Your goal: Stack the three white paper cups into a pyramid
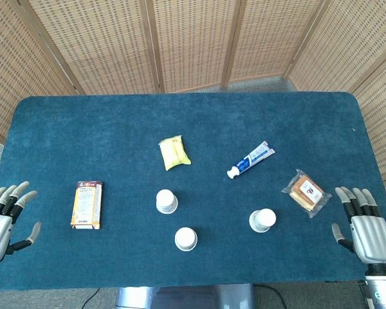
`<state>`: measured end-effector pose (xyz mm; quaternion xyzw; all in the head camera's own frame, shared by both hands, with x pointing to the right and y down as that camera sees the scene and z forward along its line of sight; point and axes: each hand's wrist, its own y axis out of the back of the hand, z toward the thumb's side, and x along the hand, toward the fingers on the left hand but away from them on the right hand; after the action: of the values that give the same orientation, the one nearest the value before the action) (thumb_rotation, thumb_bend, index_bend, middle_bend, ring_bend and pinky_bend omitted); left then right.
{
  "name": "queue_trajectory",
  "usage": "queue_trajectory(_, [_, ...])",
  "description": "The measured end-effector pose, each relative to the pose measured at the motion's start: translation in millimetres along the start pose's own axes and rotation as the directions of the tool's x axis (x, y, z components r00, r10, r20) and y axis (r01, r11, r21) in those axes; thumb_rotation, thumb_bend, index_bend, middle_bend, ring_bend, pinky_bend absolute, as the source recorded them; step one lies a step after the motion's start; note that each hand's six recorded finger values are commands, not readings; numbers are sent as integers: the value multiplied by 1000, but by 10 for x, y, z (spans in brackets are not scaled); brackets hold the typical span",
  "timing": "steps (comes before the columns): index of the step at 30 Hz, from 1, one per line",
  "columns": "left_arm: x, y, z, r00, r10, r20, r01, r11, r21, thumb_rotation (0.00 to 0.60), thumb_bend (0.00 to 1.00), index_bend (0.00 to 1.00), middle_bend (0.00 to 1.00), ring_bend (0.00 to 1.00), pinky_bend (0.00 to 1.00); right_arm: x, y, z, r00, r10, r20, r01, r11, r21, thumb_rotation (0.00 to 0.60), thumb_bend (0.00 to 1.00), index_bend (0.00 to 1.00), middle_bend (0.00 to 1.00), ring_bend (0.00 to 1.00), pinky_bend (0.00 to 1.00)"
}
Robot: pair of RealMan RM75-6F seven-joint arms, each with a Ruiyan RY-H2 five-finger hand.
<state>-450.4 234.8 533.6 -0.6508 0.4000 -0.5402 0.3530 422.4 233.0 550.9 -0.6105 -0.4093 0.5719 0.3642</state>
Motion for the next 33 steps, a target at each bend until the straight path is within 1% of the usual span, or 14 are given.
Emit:
queue_trajectory(6, [1, -51, -17, 1000, -17, 3, 17, 1000, -5, 399, 493, 156, 83, 82, 15, 2, 6, 4, 1000, -3, -3, 3, 1000, 3, 600, 444, 0, 0, 0, 0])
queue_trajectory(10, [15, -51, 11, 1000, -15, 21, 15, 1000, -3, 396, 492, 153, 80, 79, 15, 21, 17, -9, 1000, -7, 1, 7, 1000, 0, 600, 444, 0, 0, 0, 0])
queue_trajectory(17, [63, 24, 131, 996, -6, 94, 6, 1000, 1, 394, 492, 144, 70, 70, 11, 60, 35, -42, 1000, -16, 18, 16, 1000, -7, 600, 444, 0, 0, 0, 0])
queue_trajectory(19, [75, 30, 163, 993, -12, 119, 11, 1000, 2, 392, 492, 134, 57, 54, 8, 64, 37, -39, 1000, -15, 18, 15, 1000, -5, 600, 444, 0, 0, 0, 0])
queue_trajectory(21, [87, 20, 209, 987, -26, 156, 25, 1000, 5, 391, 493, 109, 22, 19, 4, 67, 40, -27, 1000, -14, 16, 14, 1000, -2, 600, 444, 0, 0, 0, 0])
queue_trajectory(25, [99, -36, 316, 969, -73, 236, 68, 997, 28, 389, 493, 62, 0, 0, 0, 70, 49, 10, 1000, -10, 12, 10, 1000, 3, 600, 443, 0, 0, 0, 0])
queue_trajectory(28, [119, -80, 409, 948, -109, 298, 97, 994, 55, 389, 492, 35, 0, 0, 0, 66, 61, 36, 1000, -8, 11, 8, 1000, 10, 600, 443, 0, 0, 0, 0])
queue_trajectory(31, [152, -121, 523, 921, -143, 363, 119, 989, 88, 392, 493, 34, 0, 0, 0, 53, 78, 74, 1000, -7, 7, 7, 1000, 15, 600, 444, 0, 0, 0, 0])
queue_trajectory(33, [176, -146, 616, 898, -165, 408, 130, 985, 111, 390, 492, 33, 0, 0, 0, 42, 86, 102, 1000, -4, 4, 4, 1000, 16, 600, 444, 0, 0, 0, 0])
